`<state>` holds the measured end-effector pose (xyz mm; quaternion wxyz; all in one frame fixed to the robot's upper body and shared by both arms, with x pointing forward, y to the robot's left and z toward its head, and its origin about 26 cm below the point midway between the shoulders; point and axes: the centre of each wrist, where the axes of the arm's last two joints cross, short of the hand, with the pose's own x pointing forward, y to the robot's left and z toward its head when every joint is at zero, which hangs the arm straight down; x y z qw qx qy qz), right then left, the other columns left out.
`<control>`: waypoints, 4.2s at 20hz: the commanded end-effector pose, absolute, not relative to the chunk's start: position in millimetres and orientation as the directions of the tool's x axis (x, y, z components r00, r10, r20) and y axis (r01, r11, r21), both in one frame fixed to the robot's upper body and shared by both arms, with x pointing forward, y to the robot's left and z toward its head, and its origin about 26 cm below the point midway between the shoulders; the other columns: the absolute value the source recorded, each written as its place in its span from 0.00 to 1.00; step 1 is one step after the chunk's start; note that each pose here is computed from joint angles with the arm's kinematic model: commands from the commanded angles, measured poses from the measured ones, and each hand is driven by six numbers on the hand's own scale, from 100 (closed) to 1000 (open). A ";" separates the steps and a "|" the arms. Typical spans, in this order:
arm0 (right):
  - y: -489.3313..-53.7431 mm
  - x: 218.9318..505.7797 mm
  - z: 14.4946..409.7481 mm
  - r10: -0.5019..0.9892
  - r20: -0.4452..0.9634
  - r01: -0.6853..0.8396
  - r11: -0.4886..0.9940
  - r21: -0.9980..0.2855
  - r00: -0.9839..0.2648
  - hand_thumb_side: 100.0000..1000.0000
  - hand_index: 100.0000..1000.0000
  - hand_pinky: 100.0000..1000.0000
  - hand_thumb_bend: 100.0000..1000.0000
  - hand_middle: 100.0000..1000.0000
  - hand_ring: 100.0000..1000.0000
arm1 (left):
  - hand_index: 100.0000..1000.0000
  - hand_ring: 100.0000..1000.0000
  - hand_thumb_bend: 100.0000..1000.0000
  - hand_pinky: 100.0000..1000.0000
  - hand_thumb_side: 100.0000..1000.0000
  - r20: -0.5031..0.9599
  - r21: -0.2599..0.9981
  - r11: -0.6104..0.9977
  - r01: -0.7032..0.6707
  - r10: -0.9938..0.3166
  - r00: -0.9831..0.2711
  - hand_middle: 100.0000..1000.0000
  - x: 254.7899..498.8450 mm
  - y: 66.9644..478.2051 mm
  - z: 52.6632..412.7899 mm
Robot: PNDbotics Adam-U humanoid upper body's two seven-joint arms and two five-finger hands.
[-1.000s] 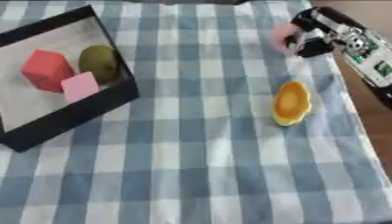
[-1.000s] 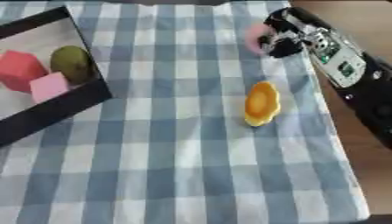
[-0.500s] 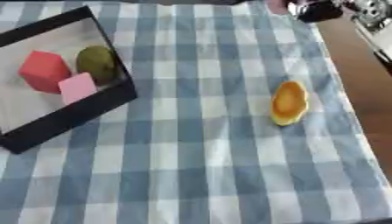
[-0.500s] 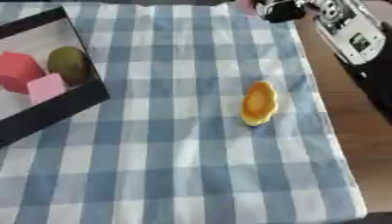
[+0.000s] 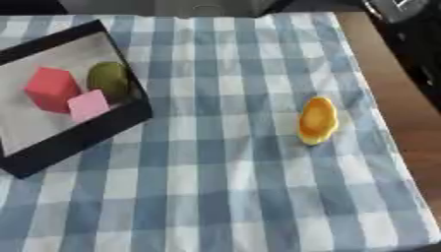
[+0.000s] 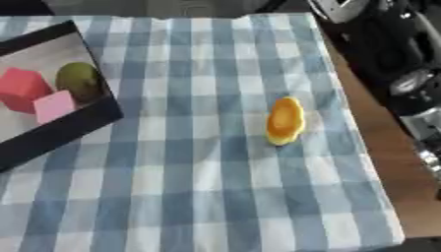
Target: Pick up objects on the table and place them in the box.
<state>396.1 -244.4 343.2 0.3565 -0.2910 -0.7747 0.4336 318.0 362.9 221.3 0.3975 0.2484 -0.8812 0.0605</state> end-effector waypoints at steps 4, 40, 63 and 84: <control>-205.4 414.1 343.0 0.769 0.236 0.127 0.380 -0.916 -0.594 0.00 0.61 0.76 0.00 0.43 0.62 | 0.84 0.96 0.00 0.84 0.75 0.667 0.079 0.858 -0.507 -0.424 -0.613 0.83 313.8 362.2 244.3; -106.7 448.8 250.9 0.790 0.137 0.007 0.176 -0.984 -0.598 0.00 0.64 0.76 0.00 0.47 0.64 | 0.84 0.96 0.00 0.86 0.74 0.605 0.000 0.881 -0.474 -0.377 -0.701 0.81 316.7 345.8 268.1; -115.5 442.5 257.8 0.783 0.072 0.086 0.159 -0.984 -0.618 0.33 0.91 0.87 0.47 0.78 0.86 | 0.84 0.96 0.00 0.86 0.75 0.617 0.007 0.875 -0.484 -0.385 -0.686 0.80 316.9 350.4 265.1; -259.6 293.7 342.2 0.760 0.225 0.140 0.382 -0.913 -0.610 0.31 0.88 0.84 0.37 0.73 0.82 | 0.84 0.97 0.00 0.86 0.76 0.663 0.068 0.807 -0.586 -0.475 -0.578 0.81 308.9 376.9 244.3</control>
